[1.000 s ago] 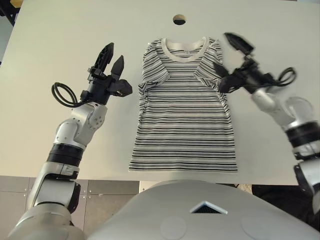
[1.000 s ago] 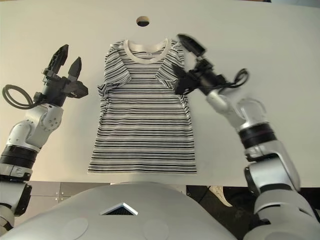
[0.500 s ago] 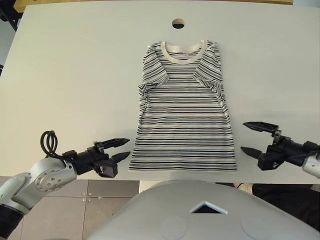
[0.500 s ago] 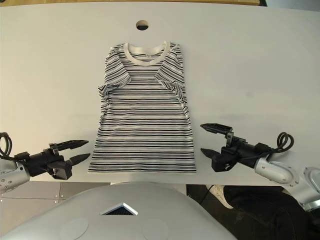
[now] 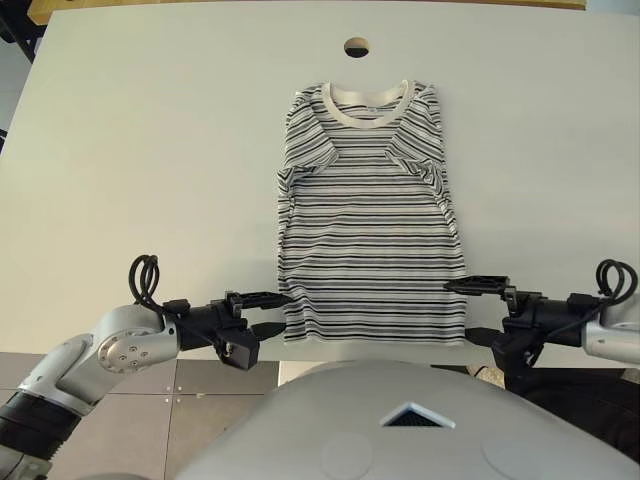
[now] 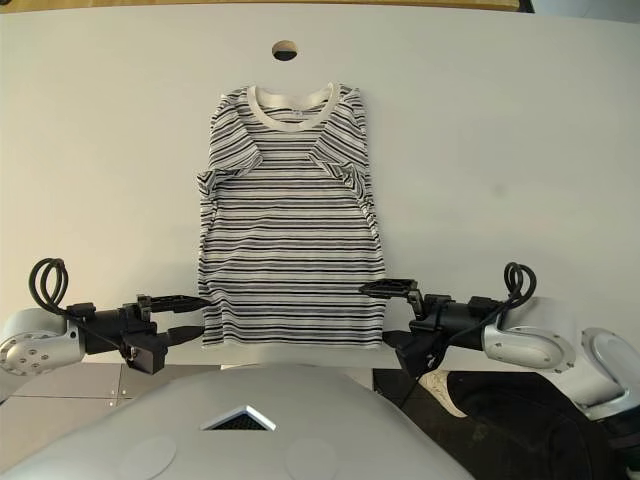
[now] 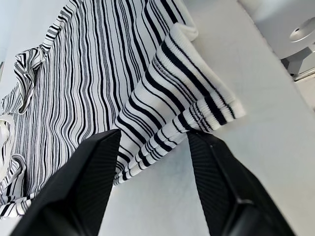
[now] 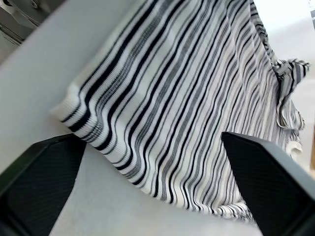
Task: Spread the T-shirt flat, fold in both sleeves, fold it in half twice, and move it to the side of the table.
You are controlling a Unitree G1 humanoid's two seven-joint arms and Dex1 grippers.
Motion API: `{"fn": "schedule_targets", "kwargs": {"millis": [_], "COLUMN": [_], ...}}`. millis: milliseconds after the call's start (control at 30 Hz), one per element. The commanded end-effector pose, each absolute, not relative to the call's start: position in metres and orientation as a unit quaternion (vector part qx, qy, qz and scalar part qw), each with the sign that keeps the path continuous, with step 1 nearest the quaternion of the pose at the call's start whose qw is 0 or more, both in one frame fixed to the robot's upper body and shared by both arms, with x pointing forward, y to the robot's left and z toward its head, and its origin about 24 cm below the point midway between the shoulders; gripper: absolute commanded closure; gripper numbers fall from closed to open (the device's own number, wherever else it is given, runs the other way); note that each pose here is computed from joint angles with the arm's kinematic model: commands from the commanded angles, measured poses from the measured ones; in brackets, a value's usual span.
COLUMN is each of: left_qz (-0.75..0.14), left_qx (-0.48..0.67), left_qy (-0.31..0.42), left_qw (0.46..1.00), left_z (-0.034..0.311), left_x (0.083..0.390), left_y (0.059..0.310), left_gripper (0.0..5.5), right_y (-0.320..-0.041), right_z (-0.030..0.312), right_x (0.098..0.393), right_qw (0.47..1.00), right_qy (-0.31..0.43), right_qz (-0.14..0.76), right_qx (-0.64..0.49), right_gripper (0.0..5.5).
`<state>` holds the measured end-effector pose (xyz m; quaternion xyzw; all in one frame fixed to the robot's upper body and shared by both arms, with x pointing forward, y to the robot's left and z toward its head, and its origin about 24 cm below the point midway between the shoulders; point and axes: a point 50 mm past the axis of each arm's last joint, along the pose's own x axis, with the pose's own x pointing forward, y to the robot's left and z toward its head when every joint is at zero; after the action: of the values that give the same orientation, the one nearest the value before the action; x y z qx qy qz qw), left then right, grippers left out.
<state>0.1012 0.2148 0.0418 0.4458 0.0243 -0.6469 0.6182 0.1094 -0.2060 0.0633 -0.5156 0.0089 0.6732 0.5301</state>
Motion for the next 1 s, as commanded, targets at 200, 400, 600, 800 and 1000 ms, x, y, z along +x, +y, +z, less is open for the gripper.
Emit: {"fn": "schedule_targets", "kwargs": {"millis": [200,400,600,800,1000], "left_qz": [-0.666,-0.671,-0.679,-0.662,-0.620], "left_qx": [0.445,0.441,0.432,0.415,0.352], "left_qy": [0.043,0.033,0.021,0.013,-0.002], "left_qw": [0.597,0.595,0.593,0.624,0.701], "left_z": [0.031,0.032,0.033,0.041,0.053], "left_x": [0.100,0.101,0.099,0.104,0.115], "left_y": [0.219,0.219,0.215,0.219,0.226], "left_gripper": [4.34,5.32,5.40,5.40,5.40], "right_y": [-0.205,-0.203,-0.204,-0.207,-0.212], "right_z": [0.041,0.041,0.038,0.037,0.046], "right_x": [0.102,0.104,0.106,0.108,0.108], "right_qw": [0.511,0.518,0.520,0.534,0.582], "right_qy": [0.044,0.043,0.046,0.053,0.048], "right_qz": [0.713,0.710,0.709,0.707,0.690], "right_qx": [-0.478,-0.475,-0.473,-0.461,-0.427], "right_gripper": [2.10,3.27,4.37,5.35,5.38]}}
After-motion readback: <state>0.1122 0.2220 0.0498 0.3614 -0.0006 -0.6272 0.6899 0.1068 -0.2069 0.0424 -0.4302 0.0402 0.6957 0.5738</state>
